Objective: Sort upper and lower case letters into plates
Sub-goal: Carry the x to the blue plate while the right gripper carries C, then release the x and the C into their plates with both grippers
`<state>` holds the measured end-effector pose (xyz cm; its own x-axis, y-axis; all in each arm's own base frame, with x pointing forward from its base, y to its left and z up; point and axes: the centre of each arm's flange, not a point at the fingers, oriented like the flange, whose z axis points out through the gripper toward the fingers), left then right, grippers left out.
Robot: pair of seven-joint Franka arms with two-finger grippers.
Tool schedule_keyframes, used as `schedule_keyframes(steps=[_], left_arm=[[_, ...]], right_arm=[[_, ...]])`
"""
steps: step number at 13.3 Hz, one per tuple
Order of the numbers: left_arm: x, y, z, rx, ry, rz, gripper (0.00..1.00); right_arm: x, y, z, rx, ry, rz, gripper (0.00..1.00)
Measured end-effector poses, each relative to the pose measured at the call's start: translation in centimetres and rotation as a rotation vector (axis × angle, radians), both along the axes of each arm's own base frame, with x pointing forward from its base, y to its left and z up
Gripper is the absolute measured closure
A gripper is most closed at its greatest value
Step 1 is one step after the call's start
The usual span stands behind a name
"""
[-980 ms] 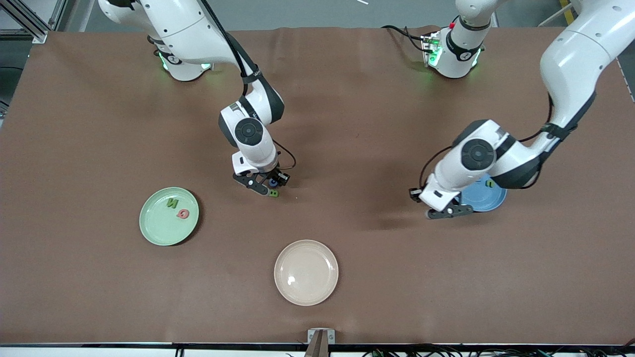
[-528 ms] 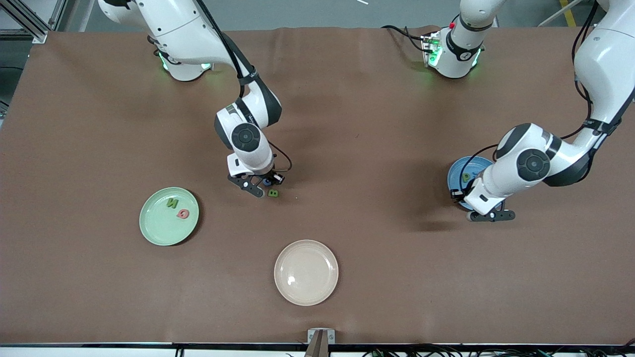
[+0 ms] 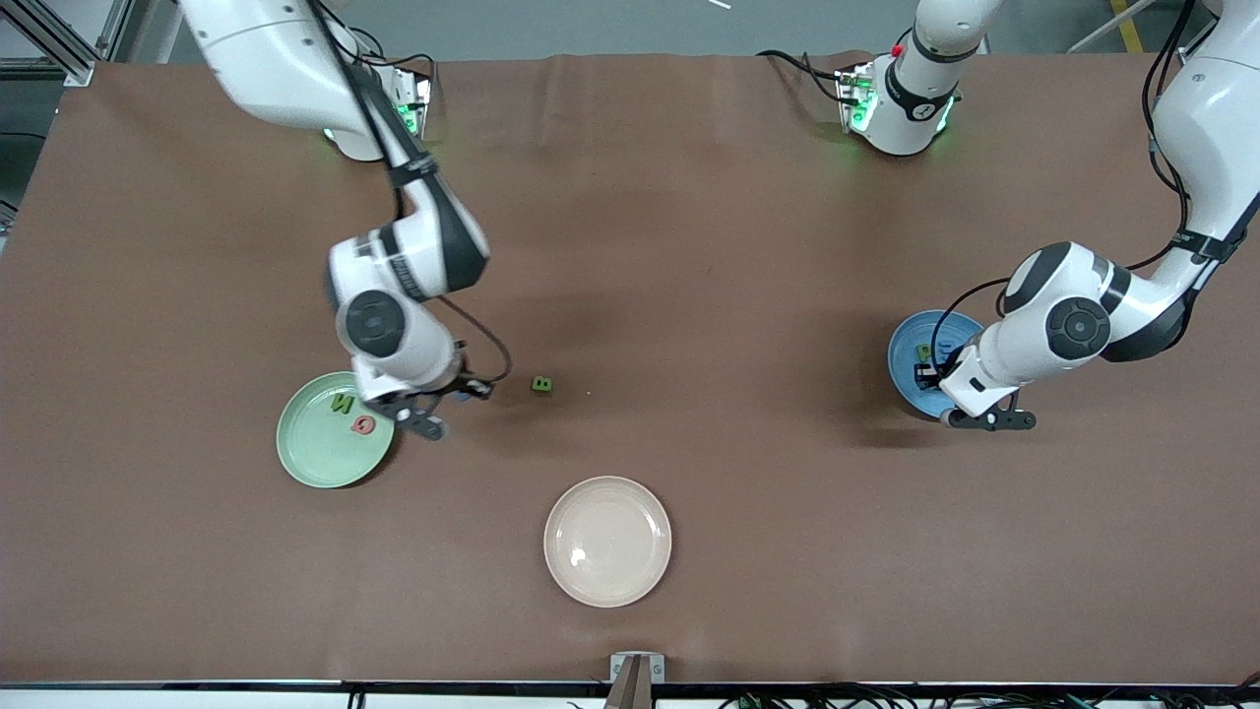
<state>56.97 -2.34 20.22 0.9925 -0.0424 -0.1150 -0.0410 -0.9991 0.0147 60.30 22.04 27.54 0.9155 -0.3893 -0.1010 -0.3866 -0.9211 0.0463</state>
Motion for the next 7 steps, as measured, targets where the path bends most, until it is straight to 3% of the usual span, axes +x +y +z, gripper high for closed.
schedule_keyframes(steps=[4,7], left_arm=[[-0.2,1.9,-1.1,0.009,0.017,-0.023,0.73],[-0.3,2.2,-1.2,0.015,0.017,-0.033,0.73]], right_arm=[[2.9,-11.0,0.5,0.026,-0.003,0.102,0.67],[3.9,-16.3,0.5,0.004,-0.041,0.141,0.67]])
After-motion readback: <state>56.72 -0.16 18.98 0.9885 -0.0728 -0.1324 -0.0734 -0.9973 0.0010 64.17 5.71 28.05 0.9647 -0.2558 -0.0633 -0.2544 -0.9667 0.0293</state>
